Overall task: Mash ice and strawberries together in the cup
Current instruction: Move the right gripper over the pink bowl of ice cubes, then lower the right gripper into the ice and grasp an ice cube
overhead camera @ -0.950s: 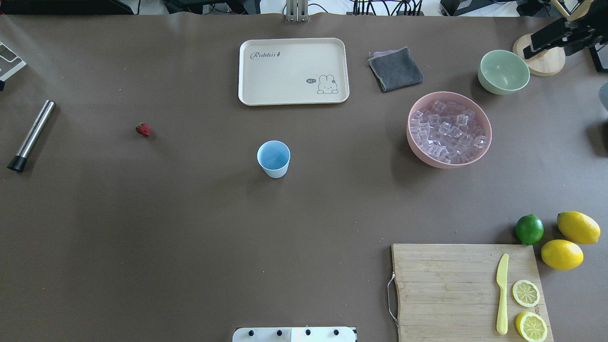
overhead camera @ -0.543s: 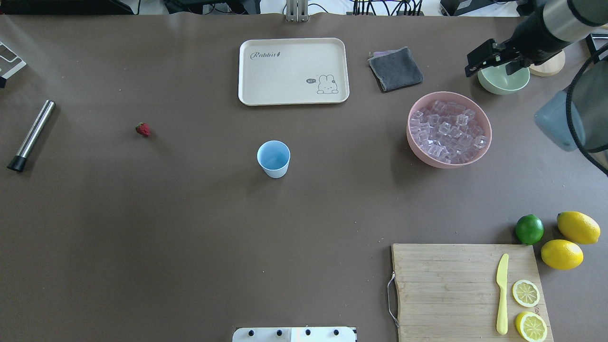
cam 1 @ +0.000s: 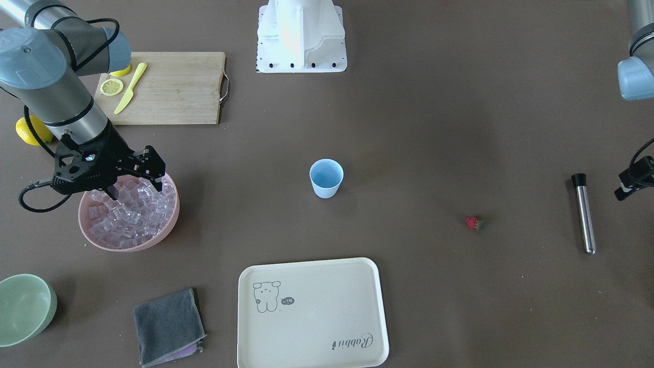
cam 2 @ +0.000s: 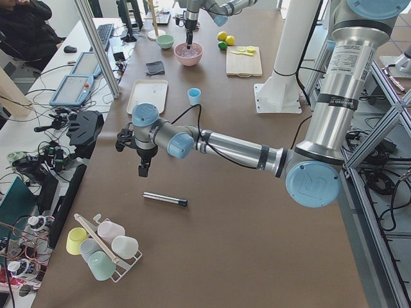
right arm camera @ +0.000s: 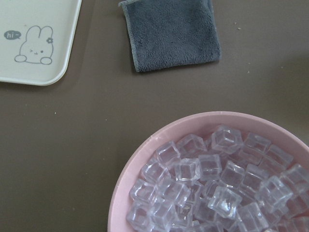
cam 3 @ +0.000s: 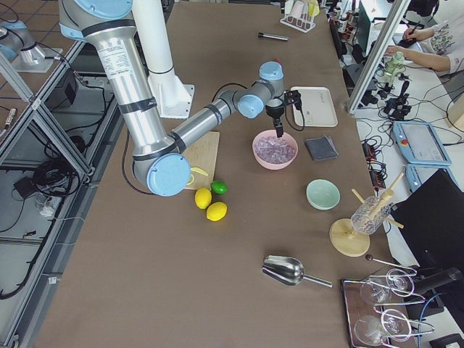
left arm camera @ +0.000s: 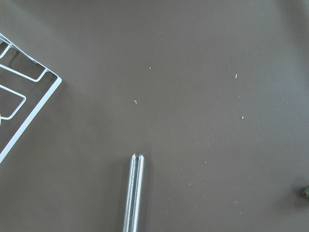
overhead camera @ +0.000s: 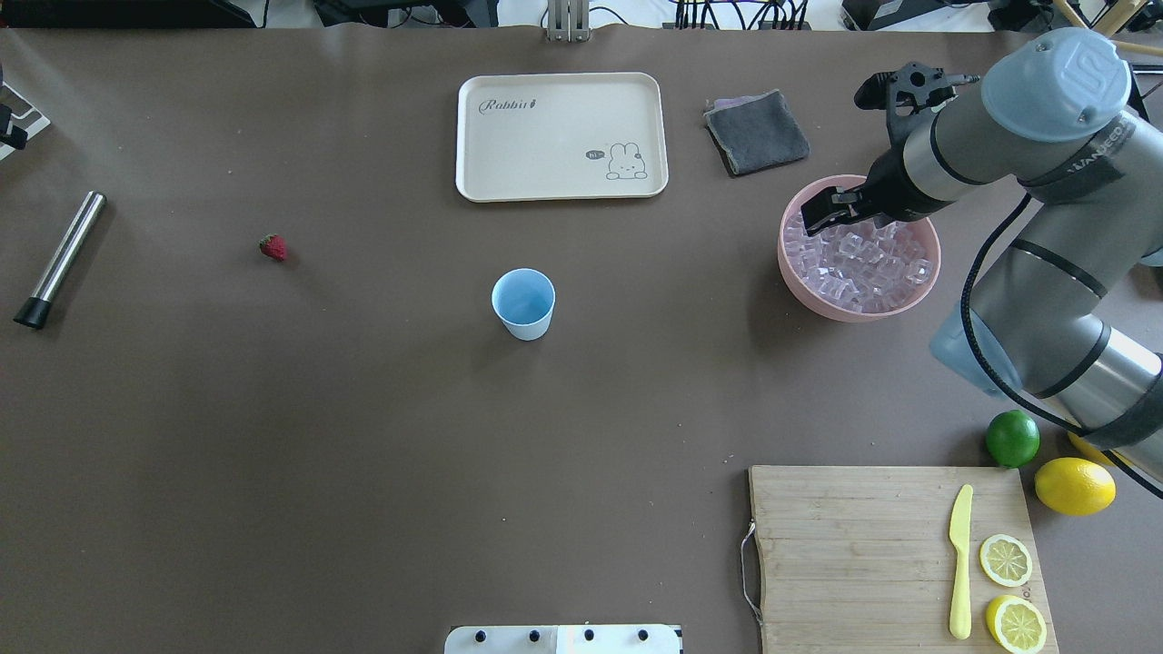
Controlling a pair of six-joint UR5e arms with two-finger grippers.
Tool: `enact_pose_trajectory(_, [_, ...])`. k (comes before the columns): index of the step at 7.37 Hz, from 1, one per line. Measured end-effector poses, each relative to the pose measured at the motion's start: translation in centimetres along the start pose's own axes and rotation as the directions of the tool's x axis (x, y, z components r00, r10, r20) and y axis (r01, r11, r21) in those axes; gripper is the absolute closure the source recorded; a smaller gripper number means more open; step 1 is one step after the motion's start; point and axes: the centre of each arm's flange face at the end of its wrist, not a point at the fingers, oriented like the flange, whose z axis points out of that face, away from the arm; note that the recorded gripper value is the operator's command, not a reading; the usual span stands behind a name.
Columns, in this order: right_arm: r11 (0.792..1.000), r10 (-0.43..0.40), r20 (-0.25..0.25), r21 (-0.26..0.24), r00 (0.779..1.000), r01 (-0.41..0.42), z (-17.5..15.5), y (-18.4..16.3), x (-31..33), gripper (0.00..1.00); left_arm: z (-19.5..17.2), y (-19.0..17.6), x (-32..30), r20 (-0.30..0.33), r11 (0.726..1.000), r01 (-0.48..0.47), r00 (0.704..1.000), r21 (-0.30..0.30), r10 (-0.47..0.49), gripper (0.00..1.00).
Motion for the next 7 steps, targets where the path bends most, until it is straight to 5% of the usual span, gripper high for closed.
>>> enact_pose_trajectory(7, [1.0,0.023,0.045,-0.008,0.999,-0.022,4.6,2.1,1.7,0.27,0.7,-2.3,1.1,0.005,1.0,-0.009,1.0,0.0,0.009,0.02])
